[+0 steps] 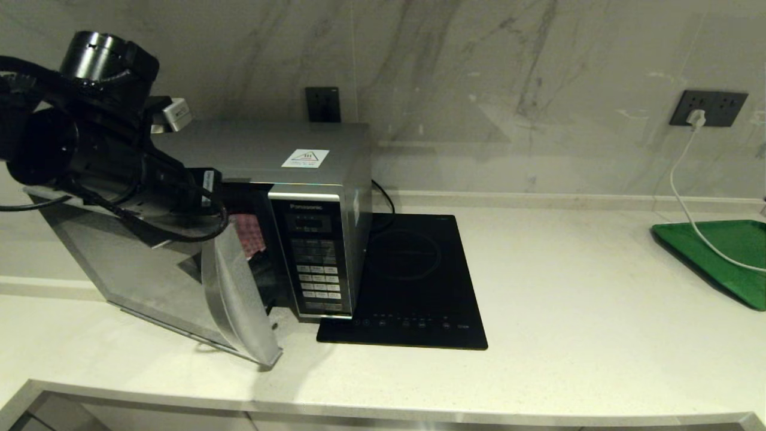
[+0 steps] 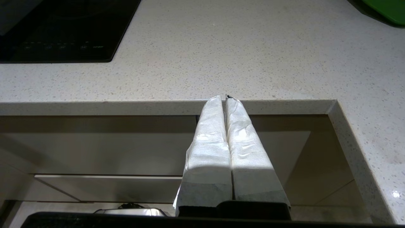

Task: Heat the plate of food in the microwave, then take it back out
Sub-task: Open the microwave oven

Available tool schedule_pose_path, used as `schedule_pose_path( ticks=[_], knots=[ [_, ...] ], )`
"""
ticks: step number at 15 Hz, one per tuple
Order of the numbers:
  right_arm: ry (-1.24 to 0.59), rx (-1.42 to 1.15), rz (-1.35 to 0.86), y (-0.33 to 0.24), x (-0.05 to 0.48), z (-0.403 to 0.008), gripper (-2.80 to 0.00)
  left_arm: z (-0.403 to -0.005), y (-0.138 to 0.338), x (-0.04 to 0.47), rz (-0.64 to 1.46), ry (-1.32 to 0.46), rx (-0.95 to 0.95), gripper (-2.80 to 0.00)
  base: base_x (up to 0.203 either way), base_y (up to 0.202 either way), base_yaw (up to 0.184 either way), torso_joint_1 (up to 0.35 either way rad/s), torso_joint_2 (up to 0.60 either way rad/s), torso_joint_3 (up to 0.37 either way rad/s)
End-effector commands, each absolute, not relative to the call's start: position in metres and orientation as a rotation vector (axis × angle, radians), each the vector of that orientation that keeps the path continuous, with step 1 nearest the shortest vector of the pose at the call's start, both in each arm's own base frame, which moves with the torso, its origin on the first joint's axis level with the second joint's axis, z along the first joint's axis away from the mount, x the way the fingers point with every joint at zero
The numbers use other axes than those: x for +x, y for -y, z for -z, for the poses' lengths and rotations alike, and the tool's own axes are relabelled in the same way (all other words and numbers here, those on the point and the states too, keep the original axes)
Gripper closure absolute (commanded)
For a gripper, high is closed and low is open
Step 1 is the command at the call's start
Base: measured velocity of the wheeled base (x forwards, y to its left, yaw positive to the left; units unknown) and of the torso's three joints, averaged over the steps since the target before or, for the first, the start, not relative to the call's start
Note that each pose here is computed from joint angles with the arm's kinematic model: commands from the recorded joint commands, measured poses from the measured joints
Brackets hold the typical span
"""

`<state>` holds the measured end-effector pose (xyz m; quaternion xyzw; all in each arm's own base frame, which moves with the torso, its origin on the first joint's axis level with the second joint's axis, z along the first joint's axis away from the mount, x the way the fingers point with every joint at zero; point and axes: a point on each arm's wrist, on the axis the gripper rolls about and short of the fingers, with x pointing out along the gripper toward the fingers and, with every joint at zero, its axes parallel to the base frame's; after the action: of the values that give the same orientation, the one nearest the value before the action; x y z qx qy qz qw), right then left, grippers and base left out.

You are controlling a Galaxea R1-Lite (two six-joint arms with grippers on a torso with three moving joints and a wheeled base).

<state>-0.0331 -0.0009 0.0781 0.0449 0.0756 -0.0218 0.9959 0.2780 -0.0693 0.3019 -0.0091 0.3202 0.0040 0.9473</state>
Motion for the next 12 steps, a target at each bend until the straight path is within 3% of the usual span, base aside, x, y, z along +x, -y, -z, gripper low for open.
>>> schedule_pose_path(
  ticks=[1,12],
  knots=[
    [-0.153,0.09,0.044,0.001,-0.033,-0.078,0.0,-0.312,0.064,0.261,-0.022,-0.645,-0.031,0.0,0.0,0.0,0.0,0.0,0.0,0.0],
    [-0.153,0.09,0.043,0.001,-0.033,-0.078,0.0,-0.302,0.009,0.161,-0.351,-0.636,-0.033,0.0,0.0,0.0,0.0,0.0,0.0,0.0]
  ],
)
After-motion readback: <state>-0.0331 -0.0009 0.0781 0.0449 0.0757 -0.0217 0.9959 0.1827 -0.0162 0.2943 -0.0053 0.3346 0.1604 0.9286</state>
